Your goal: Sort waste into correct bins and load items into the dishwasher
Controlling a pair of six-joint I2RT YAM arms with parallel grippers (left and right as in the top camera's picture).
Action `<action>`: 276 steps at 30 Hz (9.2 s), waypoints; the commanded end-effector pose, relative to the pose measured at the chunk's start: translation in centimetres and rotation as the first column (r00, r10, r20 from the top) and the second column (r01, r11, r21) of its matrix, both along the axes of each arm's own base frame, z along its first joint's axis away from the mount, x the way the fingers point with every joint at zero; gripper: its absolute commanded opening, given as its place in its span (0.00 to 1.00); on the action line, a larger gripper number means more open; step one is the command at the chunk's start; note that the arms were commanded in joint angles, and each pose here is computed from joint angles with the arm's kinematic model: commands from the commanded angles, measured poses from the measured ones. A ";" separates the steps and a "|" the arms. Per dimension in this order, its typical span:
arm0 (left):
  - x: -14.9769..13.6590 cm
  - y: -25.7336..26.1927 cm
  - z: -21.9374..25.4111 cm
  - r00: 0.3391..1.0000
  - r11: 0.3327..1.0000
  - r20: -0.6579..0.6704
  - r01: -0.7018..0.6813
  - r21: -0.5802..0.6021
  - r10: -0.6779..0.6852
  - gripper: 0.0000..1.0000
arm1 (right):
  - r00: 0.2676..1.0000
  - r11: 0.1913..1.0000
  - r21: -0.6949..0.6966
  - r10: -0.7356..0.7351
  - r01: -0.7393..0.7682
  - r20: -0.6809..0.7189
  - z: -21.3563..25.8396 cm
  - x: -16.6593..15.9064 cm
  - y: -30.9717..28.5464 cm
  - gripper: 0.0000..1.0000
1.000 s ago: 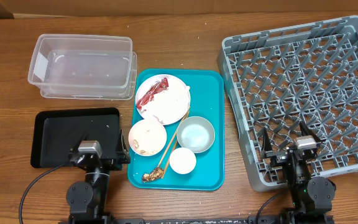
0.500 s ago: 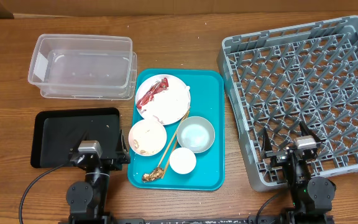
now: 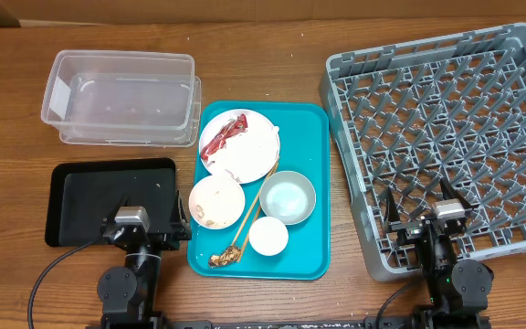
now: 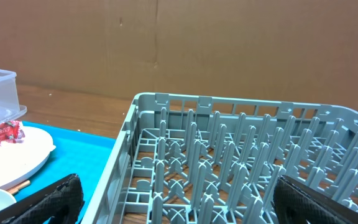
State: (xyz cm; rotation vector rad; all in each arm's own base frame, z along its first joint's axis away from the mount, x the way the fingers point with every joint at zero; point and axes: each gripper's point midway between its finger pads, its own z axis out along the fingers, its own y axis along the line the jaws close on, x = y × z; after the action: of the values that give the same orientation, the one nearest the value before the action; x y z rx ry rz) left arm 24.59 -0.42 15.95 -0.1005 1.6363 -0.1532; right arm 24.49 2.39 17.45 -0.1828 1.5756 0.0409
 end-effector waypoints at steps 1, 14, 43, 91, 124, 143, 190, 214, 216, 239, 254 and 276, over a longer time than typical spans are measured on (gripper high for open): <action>0.0 0.0 -0.2 1.000 1.000 -0.004 0.000 0.011 0.000 1.00 | 1.000 1.000 -0.003 0.009 -0.009 0.004 -0.2 0.0 0.2 1.00; 0.0 0.0 -0.2 1.000 1.000 -0.004 0.000 0.011 0.000 1.00 | 1.000 1.000 -0.003 0.009 -0.009 0.004 -0.2 0.0 0.2 1.00; 0.0 0.0 -0.2 1.000 1.000 -0.004 0.001 0.009 -0.001 1.00 | 1.000 0.994 0.106 0.008 -0.007 -0.009 -0.1 0.0 0.2 1.00; 8.7 -4.7 8.8 0.686 0.973 -0.691 0.189 -0.135 -0.229 0.98 | 0.685 0.948 0.151 -0.086 0.279 -0.724 8.4 1.1 -1.5 1.00; 18.6 -11.8 -11.0 0.546 0.901 -0.837 0.350 0.257 0.027 0.32 | 0.660 0.948 0.142 -0.086 0.284 -0.747 7.8 0.5 -1.5 1.00; 19.6 -12.2 -10.7 0.582 0.905 -0.813 0.339 0.257 0.013 0.33 | 0.650 0.948 0.138 -0.086 0.285 -0.755 7.6 0.3 -1.5 1.00; 23.3 -8.0 4.4 0.802 0.912 -0.567 0.068 0.404 0.191 0.04 | 0.646 0.948 0.137 -0.086 0.286 -0.758 7.5 0.2 -1.5 1.00; 23.6 -5.4 1.0 0.718 0.972 -0.696 0.176 0.156 -0.019 0.45 | 0.644 0.948 0.136 -0.086 0.286 -0.761 7.5 0.1 -1.5 1.00; 22.5 -7.8 0.3 0.682 0.963 -0.725 0.249 0.108 -0.095 0.49 | 0.644 0.948 0.136 -0.086 0.286 -0.760 7.5 0.1 -1.5 1.00; 14.8 -14.8 -14.8 0.236 0.884 -0.969 0.465 0.043 -0.077 0.49 | 0.630 0.949 0.130 -0.086 0.289 -0.772 7.2 -0.2 -1.5 1.00; 20.7 -11.1 -2.1 0.474 0.926 -0.880 0.337 0.171 -0.010 0.04 | 0.630 0.948 0.131 -0.086 0.289 -0.772 7.2 -0.2 -1.5 1.00; 24.6 3.7 1.5 0.593 0.982 -0.791 0.001 0.188 0.151 0.41 | 0.630 0.948 0.131 -0.086 0.289 -0.772 7.2 -0.2 -1.5 1.00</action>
State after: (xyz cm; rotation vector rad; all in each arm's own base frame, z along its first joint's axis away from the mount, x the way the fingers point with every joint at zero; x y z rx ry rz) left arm 49.07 3.16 17.87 -0.1088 2.5555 0.1286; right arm 24.03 0.97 23.19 0.2579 2.4652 0.1731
